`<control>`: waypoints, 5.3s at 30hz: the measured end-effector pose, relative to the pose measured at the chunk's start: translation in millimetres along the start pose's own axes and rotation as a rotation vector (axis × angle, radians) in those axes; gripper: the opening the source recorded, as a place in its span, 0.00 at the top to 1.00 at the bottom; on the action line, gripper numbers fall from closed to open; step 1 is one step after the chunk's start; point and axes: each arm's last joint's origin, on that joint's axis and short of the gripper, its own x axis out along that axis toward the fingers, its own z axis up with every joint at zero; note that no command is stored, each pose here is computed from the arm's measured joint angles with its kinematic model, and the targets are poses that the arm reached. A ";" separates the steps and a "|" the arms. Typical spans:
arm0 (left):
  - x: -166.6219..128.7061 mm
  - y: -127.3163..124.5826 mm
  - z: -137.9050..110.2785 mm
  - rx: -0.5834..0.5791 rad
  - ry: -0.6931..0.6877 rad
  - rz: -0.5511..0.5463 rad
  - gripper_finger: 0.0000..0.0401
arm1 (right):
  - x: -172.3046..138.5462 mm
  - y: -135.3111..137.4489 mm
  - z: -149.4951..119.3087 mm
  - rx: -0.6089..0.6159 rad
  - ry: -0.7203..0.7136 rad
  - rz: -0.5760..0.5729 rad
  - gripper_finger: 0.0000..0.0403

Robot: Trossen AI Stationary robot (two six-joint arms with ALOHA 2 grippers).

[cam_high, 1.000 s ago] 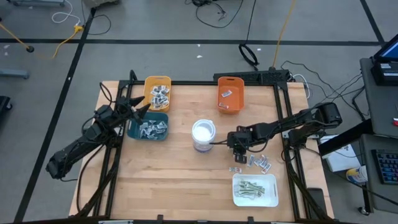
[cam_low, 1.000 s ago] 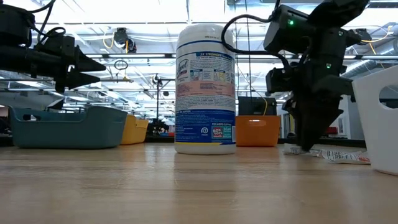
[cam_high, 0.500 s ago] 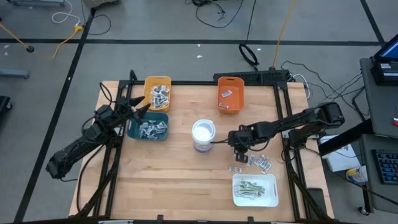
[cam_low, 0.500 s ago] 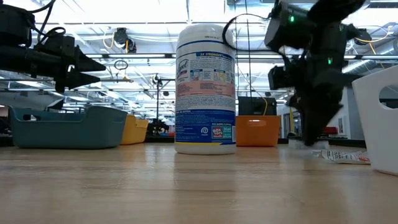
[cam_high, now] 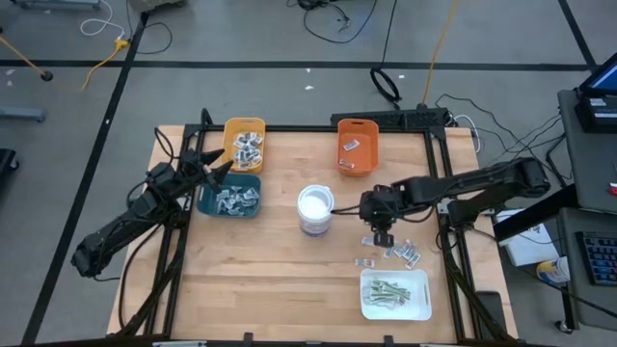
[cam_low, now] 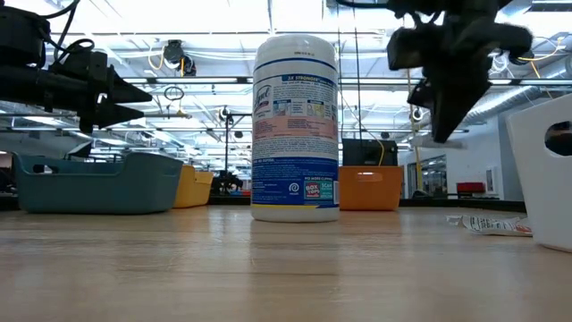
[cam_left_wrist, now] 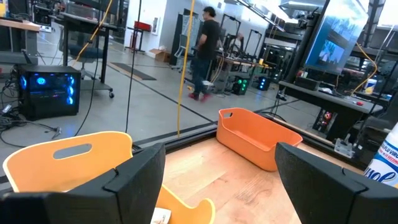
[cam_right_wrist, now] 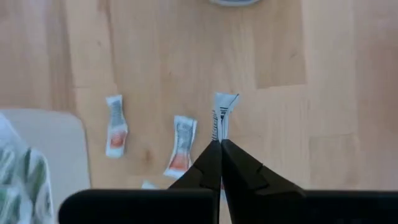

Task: Pick & Place First Aid Supplies
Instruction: Put the orange pad into the orange bin

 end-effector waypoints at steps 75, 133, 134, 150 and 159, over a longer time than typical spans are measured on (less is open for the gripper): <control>0.0 0.0 0.0 0.000 0.000 0.000 0.24 | -9.7 -216.0 58.2 0.291 -0.007 -0.188 0.43; 0.0 0.0 0.1 0.000 0.000 0.000 0.24 | 53.2 42.4 -40.4 0.110 -0.061 -0.082 0.47; 0.0 0.0 0.1 0.000 0.000 0.000 0.24 | 56.9 42.7 -40.6 0.101 -0.056 -0.080 0.47; 0.0 -0.1 0.1 0.000 0.000 0.000 0.24 | 87.7 26.6 -35.4 0.096 0.067 -0.040 0.60; 0.0 0.0 0.0 0.000 0.000 0.000 0.24 | 87.9 25.3 -34.5 0.065 0.069 -0.024 0.98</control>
